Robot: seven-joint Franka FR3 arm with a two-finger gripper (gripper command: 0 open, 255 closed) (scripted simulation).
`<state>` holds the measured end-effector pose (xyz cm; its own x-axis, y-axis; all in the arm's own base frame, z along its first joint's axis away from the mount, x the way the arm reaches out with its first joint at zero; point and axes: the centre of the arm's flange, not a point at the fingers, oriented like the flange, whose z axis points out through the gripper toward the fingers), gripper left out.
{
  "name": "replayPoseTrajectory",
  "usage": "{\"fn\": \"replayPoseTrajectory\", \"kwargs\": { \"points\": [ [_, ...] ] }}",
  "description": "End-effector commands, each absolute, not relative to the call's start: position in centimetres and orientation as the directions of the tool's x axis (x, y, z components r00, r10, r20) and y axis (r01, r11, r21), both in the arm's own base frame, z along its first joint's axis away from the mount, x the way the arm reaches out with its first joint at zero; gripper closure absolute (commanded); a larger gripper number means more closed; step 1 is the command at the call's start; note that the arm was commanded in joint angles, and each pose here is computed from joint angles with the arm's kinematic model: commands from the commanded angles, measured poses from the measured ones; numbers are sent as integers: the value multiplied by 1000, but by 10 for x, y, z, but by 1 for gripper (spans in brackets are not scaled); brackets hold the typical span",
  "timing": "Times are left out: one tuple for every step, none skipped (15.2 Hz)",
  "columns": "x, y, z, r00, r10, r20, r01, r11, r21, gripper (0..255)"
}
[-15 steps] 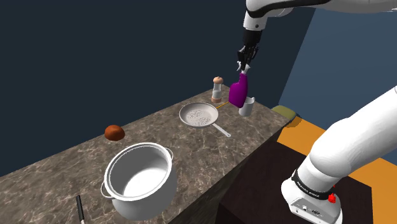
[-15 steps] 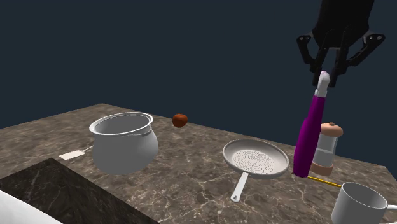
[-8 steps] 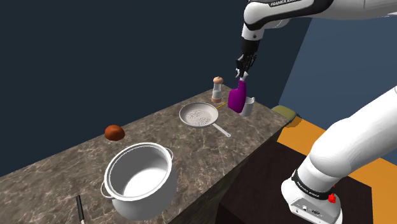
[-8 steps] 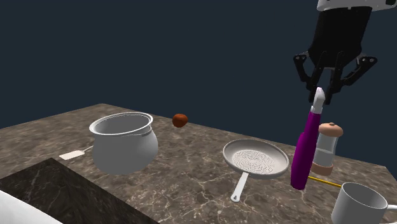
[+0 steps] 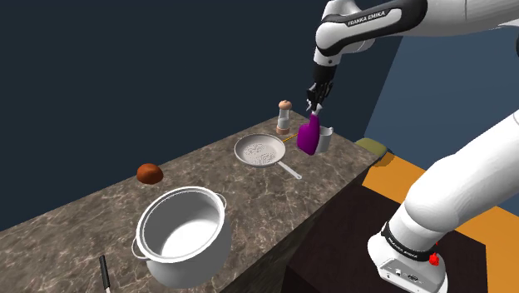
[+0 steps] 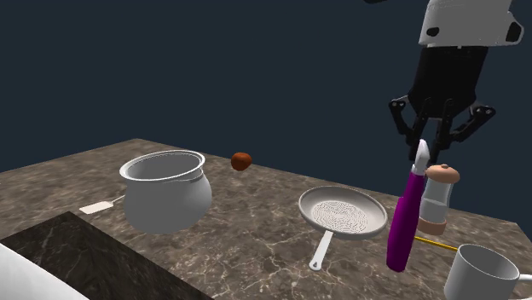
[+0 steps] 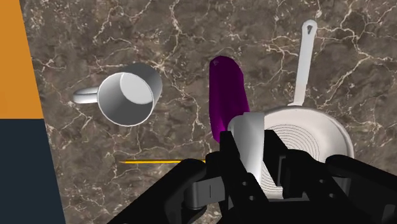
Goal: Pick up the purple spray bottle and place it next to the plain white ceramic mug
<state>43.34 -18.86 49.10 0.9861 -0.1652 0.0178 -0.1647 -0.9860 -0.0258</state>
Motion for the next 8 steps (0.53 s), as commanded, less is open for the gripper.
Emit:
{"fn": "replayPoseTrajectory", "kwargs": {
  "points": [
    [433, -189, 479, 986, -165, 19, -165, -986, -26, 255],
    [433, -189, 474, 986, -165, 19, -165, -986, -26, 255],
    [433, -189, 469, 986, -165, 19, -165, -986, -26, 255],
    [433, -189, 464, 986, -165, 19, -165, -986, -26, 255],
    [433, -189, 458, 986, -165, 19, -165, -986, -26, 255],
    [433, -189, 453, 986, -165, 19, -165, -986, -26, 255],
    [433, -189, 448, 986, -165, 19, -165, -986, -26, 255],
    [433, -189, 444, 986, -165, 19, -165, -986, -26, 255]
  ]
}}
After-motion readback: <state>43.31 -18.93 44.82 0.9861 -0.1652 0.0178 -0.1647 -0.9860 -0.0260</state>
